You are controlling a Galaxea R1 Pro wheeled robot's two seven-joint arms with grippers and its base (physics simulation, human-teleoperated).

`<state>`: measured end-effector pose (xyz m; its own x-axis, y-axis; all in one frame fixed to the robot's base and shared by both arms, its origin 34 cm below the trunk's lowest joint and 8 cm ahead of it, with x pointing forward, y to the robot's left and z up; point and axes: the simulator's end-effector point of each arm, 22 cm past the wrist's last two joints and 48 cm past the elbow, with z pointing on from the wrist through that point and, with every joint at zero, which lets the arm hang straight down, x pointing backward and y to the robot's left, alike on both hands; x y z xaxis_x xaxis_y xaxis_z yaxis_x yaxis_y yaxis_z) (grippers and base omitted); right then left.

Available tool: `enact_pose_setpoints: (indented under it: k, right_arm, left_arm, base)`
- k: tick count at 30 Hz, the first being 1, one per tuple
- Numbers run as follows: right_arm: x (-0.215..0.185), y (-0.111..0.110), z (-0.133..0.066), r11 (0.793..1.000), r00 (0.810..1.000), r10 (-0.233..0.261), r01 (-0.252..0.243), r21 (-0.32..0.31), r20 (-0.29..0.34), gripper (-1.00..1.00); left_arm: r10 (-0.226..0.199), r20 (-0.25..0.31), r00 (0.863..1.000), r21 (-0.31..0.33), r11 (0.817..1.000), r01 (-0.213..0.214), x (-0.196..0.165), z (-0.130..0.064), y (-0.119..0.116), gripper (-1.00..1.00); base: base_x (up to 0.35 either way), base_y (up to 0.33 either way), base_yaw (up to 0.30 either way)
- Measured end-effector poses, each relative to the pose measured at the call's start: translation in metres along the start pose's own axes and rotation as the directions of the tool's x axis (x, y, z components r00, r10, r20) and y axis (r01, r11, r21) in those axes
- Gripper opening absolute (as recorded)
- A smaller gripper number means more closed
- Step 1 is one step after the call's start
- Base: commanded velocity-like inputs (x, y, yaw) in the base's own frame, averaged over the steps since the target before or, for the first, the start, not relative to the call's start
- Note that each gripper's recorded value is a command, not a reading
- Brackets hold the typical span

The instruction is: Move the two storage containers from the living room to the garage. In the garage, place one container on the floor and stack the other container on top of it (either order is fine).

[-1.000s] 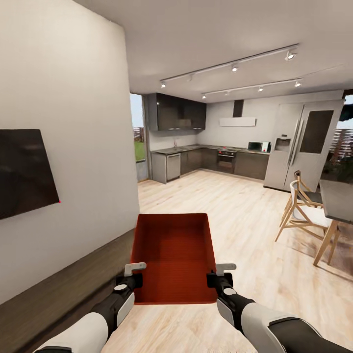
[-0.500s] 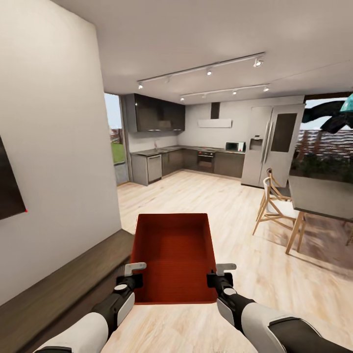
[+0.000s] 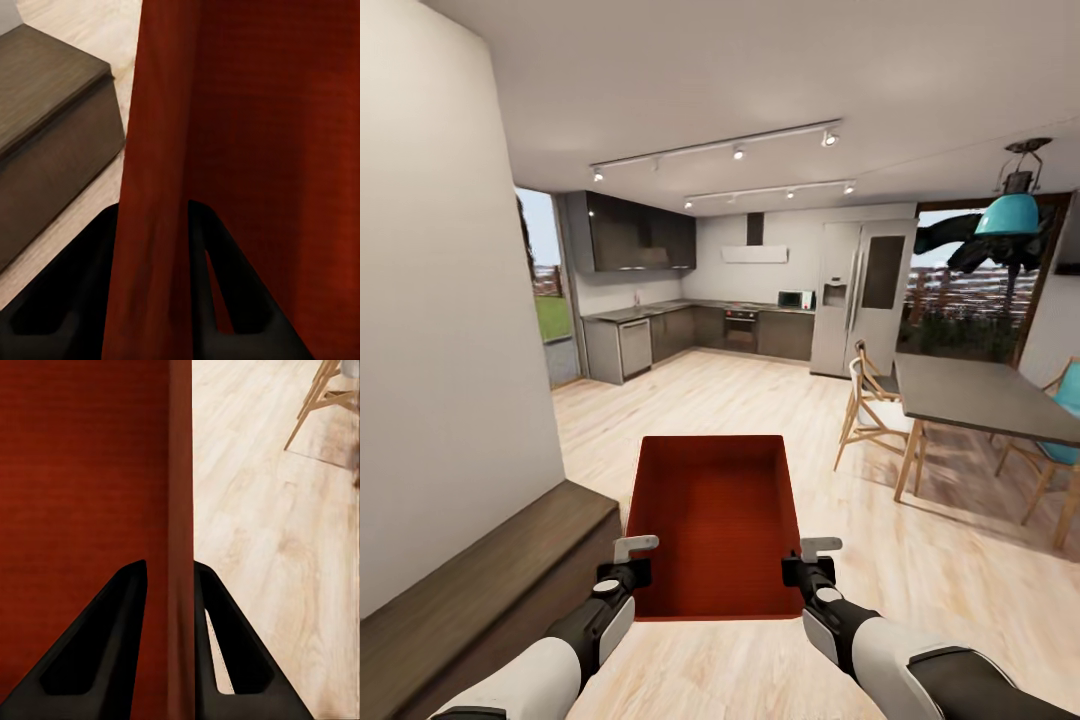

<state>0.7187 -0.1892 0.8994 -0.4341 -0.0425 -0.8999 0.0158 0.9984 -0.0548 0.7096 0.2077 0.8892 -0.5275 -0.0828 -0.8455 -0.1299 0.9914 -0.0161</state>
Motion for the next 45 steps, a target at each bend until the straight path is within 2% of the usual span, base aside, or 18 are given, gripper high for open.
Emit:
enact_pose_setpoints:
  k: [45]
  right_arm:
    - [-0.012, -0.001, -0.005, 1.0, 1.0, 0.001, -0.001, 0.001, 0.022, -1.0]
  left_arm:
    - [-0.002, 0.022, 1.0, 0.002, 1.0, 0.002, -0.012, -0.006, -0.001, -1.0]
  base:
    - [0.0, 0.0, -0.277]
